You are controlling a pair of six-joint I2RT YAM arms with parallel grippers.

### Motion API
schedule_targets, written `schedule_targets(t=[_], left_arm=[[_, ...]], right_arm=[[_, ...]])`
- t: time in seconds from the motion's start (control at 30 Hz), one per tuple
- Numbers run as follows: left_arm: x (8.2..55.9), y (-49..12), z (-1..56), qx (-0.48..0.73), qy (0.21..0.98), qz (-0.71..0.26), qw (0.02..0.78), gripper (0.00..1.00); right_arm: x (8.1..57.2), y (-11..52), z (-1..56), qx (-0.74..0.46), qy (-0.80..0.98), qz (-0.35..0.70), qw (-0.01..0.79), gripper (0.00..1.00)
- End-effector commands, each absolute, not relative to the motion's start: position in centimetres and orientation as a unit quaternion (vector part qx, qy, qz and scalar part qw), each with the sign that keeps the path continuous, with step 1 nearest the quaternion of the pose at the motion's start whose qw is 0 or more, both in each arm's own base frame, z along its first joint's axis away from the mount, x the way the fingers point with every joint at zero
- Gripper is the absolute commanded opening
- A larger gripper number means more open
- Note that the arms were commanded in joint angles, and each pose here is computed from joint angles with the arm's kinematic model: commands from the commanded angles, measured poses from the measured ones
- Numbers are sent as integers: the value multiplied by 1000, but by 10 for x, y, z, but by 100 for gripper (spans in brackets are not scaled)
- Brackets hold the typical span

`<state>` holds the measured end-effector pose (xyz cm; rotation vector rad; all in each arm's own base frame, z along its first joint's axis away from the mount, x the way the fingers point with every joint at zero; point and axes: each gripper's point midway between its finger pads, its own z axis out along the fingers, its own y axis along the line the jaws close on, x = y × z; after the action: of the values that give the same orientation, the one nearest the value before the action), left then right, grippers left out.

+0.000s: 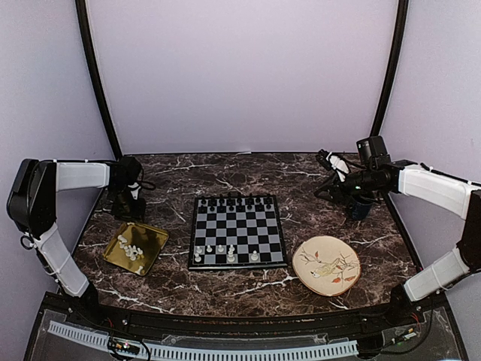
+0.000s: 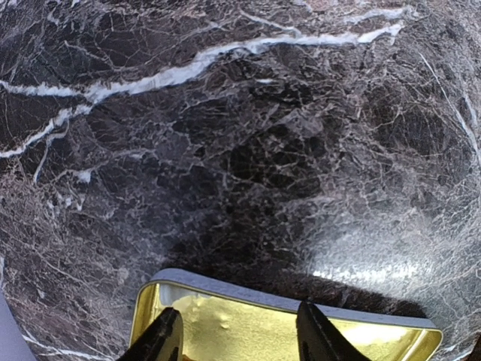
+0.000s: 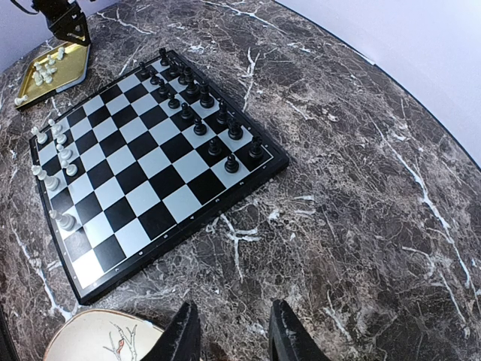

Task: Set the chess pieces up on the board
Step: Move the storage box to the center of the board.

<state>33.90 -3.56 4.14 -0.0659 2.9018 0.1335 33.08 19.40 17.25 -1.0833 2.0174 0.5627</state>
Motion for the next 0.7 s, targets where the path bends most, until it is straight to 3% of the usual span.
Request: schedule_targets(t=[0.0, 0.4, 0.67], left_arm=[[342, -36, 40, -10, 992, 40, 123, 54], [336, -31, 28, -9, 994, 54, 100, 56], [322, -47, 33, -10, 995, 1, 96, 56]], right_arm=[[332, 196, 170, -429, 786, 221, 386, 32], [332, 195, 168, -429, 788, 222, 381, 32], [333, 196, 165, -430, 789, 222, 378, 32]])
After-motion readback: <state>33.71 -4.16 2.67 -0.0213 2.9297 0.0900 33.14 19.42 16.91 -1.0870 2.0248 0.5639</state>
